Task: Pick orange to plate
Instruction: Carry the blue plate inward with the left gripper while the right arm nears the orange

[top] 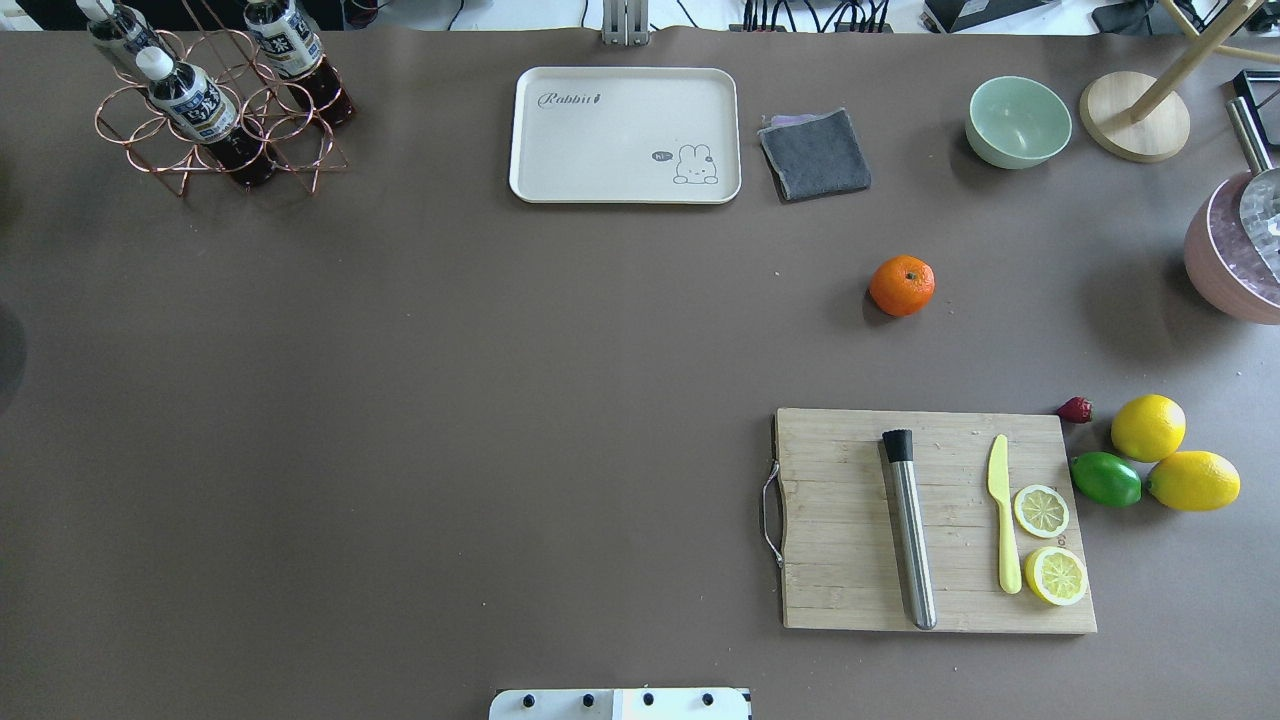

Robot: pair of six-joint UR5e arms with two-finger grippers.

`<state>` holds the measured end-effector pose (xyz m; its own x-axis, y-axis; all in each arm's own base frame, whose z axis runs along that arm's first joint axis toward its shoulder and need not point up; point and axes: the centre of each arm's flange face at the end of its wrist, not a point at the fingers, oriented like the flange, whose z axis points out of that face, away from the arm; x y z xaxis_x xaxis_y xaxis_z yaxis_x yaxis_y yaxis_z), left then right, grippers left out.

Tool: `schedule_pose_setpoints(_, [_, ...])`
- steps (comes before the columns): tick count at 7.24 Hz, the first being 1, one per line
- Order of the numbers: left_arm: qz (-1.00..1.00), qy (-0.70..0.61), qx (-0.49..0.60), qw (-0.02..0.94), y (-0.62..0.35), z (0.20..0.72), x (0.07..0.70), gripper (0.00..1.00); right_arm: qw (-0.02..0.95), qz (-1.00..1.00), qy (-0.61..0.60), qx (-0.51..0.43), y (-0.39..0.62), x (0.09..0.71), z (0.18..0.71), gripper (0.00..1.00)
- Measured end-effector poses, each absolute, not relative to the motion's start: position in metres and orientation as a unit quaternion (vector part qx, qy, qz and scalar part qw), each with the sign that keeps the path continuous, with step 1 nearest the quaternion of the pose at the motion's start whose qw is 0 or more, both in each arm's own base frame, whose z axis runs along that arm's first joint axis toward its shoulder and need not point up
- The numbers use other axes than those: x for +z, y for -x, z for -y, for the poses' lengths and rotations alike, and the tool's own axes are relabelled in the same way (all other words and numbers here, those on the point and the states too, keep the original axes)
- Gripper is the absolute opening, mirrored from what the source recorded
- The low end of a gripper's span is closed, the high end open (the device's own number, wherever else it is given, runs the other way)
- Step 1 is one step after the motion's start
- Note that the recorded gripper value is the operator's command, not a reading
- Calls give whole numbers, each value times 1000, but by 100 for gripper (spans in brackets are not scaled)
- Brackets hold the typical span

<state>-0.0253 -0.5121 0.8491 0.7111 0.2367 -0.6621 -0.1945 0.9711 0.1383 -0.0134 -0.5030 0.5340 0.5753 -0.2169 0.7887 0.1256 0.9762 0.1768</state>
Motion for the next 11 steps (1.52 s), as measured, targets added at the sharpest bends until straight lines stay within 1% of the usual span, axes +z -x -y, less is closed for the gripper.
schedule_pose_setpoints(1, [-362,-27,124,924,17,515,848,77,886,451,-50,-97,14,534,503,100])
schedule_pose_setpoints(2, [-362,-23,127,923,12,517,849,52,886,451,-50,-97,14,534,503,100])
schedule_pose_setpoints(3, [-362,-20,125,924,10,517,850,37,886,451,-49,-95,15,534,503,100])
schedule_pose_setpoints(5, [-362,-14,117,925,9,517,852,0,887,452,-46,-88,15,532,504,100])
schedule_pose_setpoints(8, [-362,-13,105,926,8,522,847,0,888,452,-42,-81,17,531,504,99])
schedule_pose_setpoints(9, [-364,-19,95,926,6,537,830,0,888,451,-40,-81,18,532,504,99])
schedule_pose_setpoints(10, [-373,-24,80,924,0,560,796,0,888,451,-40,-82,19,531,505,99])
schedule_pose_setpoints(11, [-398,-20,64,915,-19,582,746,0,888,450,-41,-84,25,526,508,99])
